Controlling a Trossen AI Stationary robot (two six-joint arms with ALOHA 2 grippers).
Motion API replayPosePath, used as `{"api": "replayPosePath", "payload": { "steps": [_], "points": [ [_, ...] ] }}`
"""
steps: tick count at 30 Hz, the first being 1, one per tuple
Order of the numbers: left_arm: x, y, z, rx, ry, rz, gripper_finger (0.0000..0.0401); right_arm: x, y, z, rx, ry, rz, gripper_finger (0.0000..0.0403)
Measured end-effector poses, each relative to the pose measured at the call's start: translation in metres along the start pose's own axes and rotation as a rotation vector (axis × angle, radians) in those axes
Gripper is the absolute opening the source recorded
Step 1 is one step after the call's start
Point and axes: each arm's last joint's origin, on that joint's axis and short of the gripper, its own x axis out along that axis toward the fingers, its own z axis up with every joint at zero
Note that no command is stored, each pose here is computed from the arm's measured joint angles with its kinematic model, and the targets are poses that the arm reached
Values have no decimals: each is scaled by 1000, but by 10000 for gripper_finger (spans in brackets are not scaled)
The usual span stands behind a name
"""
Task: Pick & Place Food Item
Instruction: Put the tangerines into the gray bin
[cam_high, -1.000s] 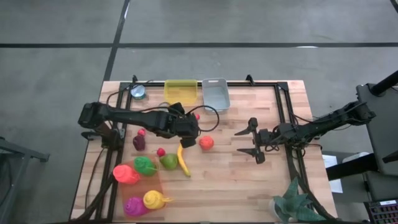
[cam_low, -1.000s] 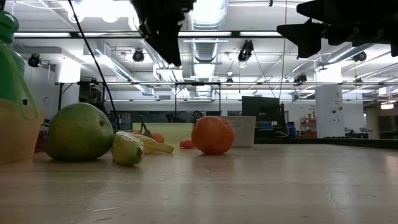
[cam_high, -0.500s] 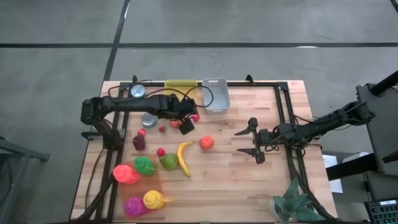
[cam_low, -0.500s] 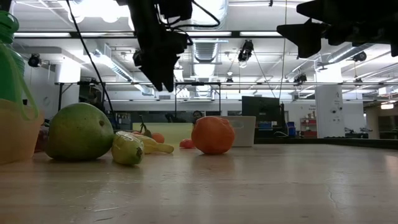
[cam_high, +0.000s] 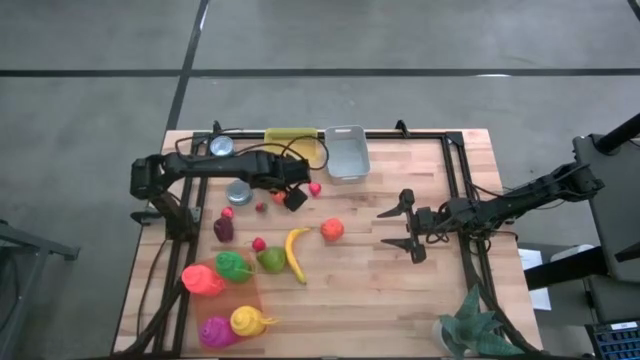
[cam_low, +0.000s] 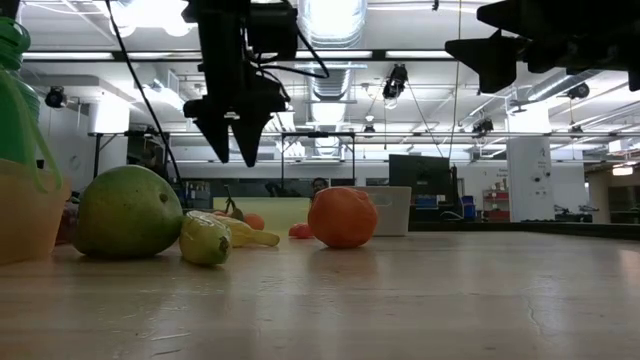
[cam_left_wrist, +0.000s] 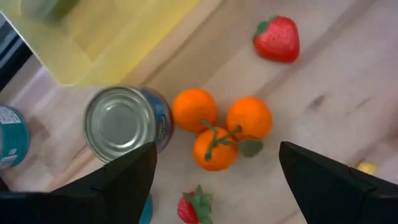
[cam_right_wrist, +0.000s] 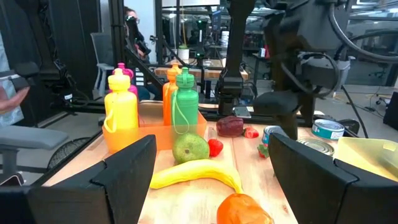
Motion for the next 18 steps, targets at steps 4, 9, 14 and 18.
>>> {"api": "replayPosePath", "payload": {
  "steps": [4,9,14,18],
  "points": [
    [0,1,-1,4,13,7,342,0,0,0,0,0,0,306],
    [7,3,-3,2,8,33,342,0,0,0,0,0,0,306],
    [20,2,-11,-20,15,32,342,0,0,0,0,0,0,306],
    [28,1,-14,-36,1,25,342,0,0,0,0,0,0,306]
  ]
}}
